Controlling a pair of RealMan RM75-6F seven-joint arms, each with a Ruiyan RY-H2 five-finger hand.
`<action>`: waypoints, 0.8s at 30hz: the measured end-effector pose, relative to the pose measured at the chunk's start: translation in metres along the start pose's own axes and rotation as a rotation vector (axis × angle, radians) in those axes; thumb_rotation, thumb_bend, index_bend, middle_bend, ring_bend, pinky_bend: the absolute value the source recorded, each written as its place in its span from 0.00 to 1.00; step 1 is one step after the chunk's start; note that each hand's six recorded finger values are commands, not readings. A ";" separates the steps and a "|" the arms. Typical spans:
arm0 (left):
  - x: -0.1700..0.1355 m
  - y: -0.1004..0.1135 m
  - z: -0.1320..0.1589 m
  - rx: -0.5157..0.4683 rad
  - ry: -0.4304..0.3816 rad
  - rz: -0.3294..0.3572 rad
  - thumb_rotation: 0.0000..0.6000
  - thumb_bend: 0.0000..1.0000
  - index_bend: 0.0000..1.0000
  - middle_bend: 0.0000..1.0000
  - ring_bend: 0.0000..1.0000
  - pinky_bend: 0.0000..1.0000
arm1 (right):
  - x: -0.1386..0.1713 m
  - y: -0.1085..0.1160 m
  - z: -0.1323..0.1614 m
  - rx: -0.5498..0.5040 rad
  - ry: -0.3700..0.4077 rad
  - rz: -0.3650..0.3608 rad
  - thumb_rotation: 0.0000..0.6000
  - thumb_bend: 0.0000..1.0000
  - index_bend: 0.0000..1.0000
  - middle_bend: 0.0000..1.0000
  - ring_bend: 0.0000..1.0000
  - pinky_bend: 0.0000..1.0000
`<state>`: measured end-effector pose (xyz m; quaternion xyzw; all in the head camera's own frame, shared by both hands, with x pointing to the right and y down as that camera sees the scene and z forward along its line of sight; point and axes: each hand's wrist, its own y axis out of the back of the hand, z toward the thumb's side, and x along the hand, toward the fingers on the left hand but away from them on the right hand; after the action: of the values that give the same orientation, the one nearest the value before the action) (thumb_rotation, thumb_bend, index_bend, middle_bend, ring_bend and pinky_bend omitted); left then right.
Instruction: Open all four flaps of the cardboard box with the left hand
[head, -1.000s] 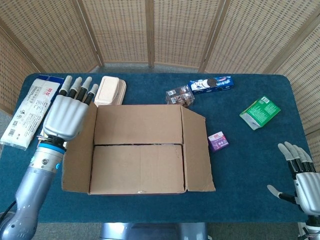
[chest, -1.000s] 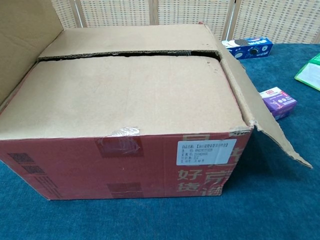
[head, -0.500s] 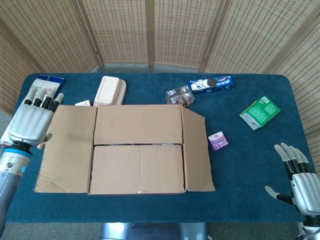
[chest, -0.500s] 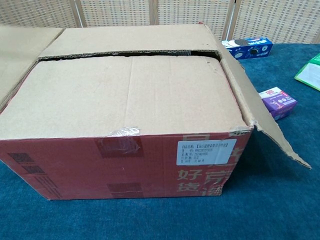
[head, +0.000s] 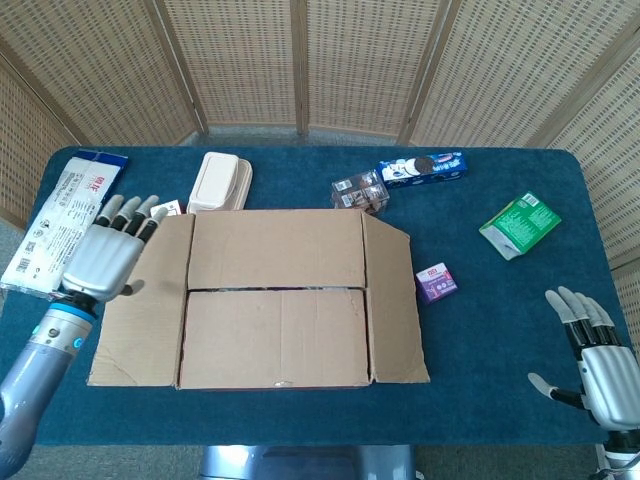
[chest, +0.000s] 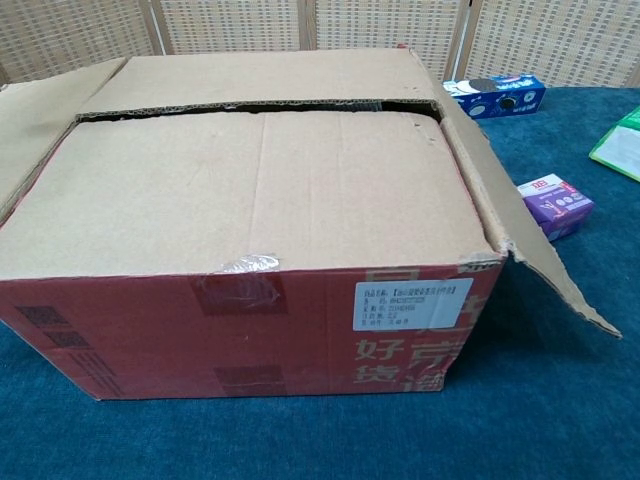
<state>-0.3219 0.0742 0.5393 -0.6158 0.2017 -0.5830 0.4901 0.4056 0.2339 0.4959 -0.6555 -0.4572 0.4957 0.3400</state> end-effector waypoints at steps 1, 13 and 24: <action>0.001 -0.001 0.004 -0.012 -0.010 0.002 1.00 0.00 0.00 0.00 0.00 0.00 | 0.000 0.000 0.000 -0.001 -0.001 -0.002 1.00 0.00 0.00 0.00 0.00 0.09; 0.007 0.011 0.068 -0.132 -0.145 0.032 1.00 0.00 0.00 0.00 0.00 0.00 | -0.001 0.003 -0.003 -0.011 -0.008 -0.010 1.00 0.00 0.00 0.00 0.00 0.09; 0.012 0.014 0.115 -0.121 -0.214 0.042 1.00 0.00 0.00 0.00 0.00 0.00 | -0.001 0.006 -0.005 -0.019 -0.012 -0.015 1.00 0.00 0.00 0.00 0.00 0.09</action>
<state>-0.2089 0.1009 0.5520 -0.6985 0.1960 -0.4902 0.4831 0.4114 0.2309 0.4920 -0.6522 -0.4687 0.4927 0.3349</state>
